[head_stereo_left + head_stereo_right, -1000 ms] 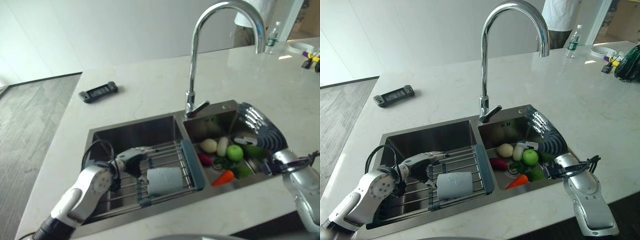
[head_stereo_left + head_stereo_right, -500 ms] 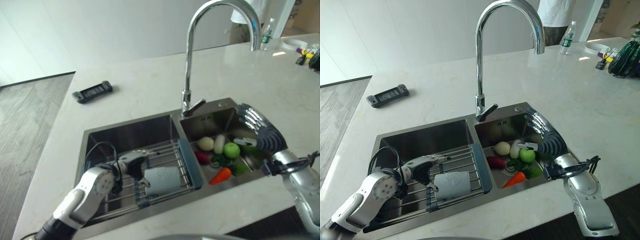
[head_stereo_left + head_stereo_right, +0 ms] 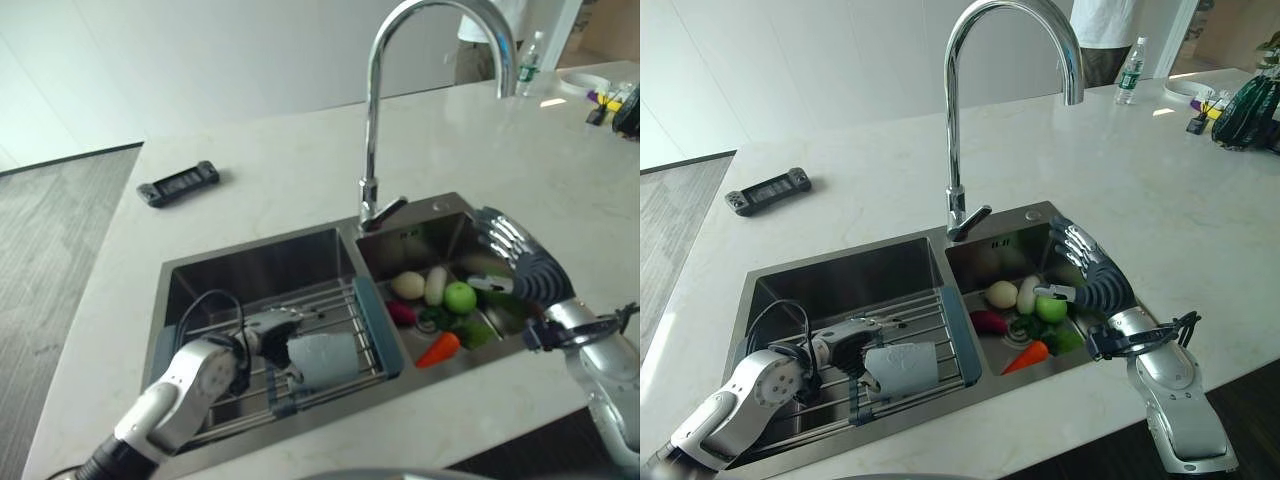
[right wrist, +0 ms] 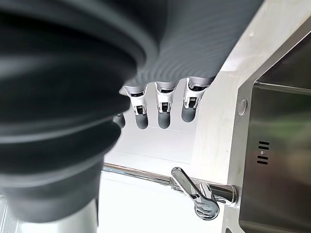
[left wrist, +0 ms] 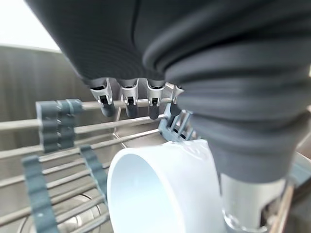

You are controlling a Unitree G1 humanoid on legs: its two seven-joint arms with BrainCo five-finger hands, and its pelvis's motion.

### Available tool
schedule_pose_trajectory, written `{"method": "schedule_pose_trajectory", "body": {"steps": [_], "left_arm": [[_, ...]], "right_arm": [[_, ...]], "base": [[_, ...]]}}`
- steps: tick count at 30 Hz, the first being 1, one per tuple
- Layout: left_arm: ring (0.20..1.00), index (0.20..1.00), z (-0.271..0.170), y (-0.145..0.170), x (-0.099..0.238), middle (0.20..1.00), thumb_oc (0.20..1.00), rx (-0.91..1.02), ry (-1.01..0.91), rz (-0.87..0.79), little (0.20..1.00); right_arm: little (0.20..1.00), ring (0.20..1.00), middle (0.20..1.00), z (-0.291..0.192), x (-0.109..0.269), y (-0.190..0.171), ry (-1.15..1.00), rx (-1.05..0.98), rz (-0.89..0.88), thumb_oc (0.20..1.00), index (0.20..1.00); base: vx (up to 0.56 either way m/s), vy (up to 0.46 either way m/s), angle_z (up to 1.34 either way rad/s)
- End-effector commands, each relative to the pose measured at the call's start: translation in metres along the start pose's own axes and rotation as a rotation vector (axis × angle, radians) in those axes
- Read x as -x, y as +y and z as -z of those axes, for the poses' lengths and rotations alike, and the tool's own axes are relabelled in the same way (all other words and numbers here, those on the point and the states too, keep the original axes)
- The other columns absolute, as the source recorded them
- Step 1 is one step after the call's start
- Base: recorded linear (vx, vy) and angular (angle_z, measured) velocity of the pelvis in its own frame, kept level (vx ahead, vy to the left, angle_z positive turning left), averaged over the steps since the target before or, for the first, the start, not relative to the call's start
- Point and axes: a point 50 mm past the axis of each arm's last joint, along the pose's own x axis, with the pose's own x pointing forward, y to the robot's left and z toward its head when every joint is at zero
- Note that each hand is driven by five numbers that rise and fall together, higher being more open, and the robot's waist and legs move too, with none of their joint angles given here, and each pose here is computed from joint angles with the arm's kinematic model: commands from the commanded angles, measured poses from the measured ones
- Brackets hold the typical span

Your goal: Place the dishes in the dishwasher.

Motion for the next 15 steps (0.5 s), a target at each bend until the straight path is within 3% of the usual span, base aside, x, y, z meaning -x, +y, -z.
{"method": "schedule_pose_trajectory", "body": {"steps": [1, 15], "left_arm": [[1.0, 1.0, 0.002, 0.024, -0.005, 1.0, 1.0, -0.061, 0.014, -0.093, 1.0], [1.0, 1.0, 0.0, 0.009, -0.018, 1.0, 1.0, -0.103, 0.038, -0.032, 1.0]], "right_arm": [[1.0, 1.0, 1.0, -0.035, -0.013, -0.002, -0.185, 0.056, 0.001, 1.0, 1.0], [1.0, 1.0, 1.0, -0.037, -0.014, 0.0, -0.193, 0.062, -0.021, 1.0, 1.0]], "base": [[-0.01, 0.003, -0.05], [0.0, 0.0, 0.0]]}}
